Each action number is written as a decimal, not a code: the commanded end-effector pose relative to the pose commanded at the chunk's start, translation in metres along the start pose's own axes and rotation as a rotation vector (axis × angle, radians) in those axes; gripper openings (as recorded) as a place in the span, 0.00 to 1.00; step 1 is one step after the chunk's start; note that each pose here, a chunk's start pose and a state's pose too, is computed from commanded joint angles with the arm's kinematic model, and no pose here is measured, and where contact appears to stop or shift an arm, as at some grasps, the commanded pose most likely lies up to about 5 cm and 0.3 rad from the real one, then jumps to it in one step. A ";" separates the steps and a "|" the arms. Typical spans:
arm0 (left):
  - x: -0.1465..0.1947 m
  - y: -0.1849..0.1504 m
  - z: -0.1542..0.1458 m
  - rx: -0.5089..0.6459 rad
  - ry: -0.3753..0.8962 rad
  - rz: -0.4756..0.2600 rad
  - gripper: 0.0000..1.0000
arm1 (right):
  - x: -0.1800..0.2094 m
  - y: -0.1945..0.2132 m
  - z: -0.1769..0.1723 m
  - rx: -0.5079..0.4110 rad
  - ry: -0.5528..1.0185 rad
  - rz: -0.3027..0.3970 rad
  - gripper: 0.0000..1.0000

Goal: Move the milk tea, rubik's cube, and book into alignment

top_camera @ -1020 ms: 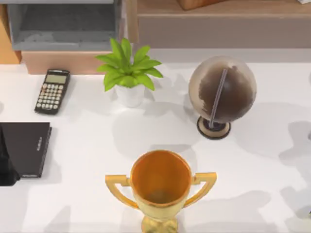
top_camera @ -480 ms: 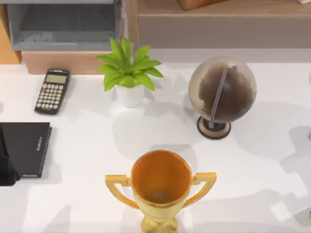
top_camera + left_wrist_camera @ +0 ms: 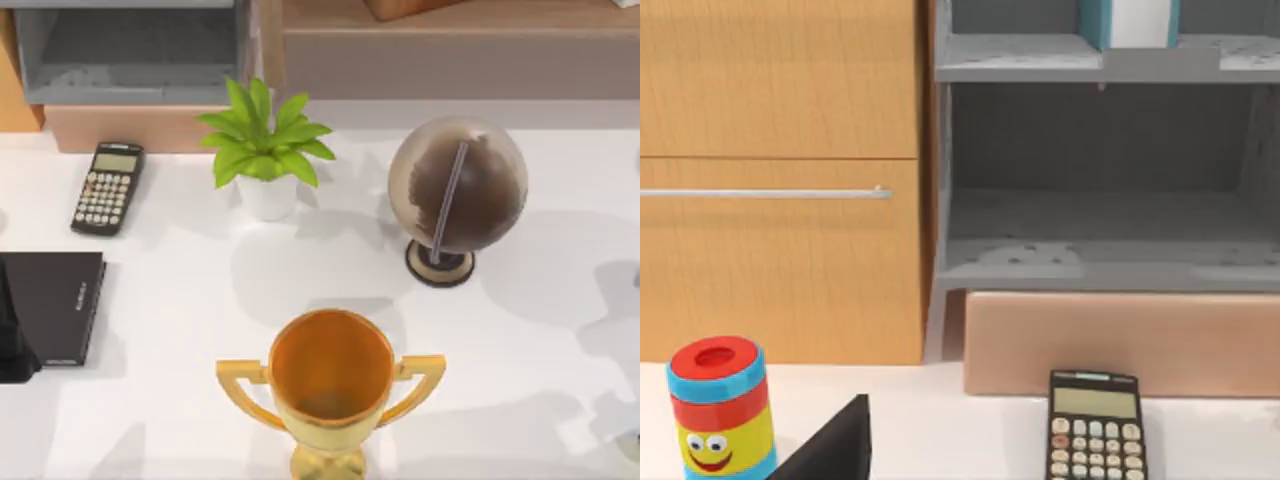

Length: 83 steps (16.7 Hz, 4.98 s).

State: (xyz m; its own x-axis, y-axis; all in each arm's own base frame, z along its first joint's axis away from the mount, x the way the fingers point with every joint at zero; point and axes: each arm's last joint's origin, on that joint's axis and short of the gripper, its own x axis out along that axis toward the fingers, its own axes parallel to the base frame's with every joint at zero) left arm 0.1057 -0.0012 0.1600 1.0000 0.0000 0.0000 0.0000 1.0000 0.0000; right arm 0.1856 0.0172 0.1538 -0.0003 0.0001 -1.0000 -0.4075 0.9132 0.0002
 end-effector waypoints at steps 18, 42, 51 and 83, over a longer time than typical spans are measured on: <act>0.000 0.000 0.000 0.000 0.000 0.000 1.00 | -0.018 0.000 0.000 0.001 0.007 0.002 0.00; 0.000 0.000 0.000 0.000 0.000 0.000 1.00 | -0.201 0.017 0.180 0.220 -1.293 -0.376 0.00; 0.000 0.000 0.000 0.000 0.000 0.000 1.00 | -0.244 0.033 0.194 0.339 -1.547 -0.340 0.00; 0.000 0.000 0.000 0.000 0.000 0.000 1.00 | -0.243 -0.007 0.287 0.337 -1.545 -0.339 0.90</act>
State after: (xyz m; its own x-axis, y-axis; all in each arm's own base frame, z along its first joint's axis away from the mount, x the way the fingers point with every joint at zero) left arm 0.1057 -0.0012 0.1600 1.0000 0.0000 0.0000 0.0000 1.0000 0.0000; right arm 0.4502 0.1281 0.3963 0.9999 -0.0109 0.0008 0.0109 0.9999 -0.0010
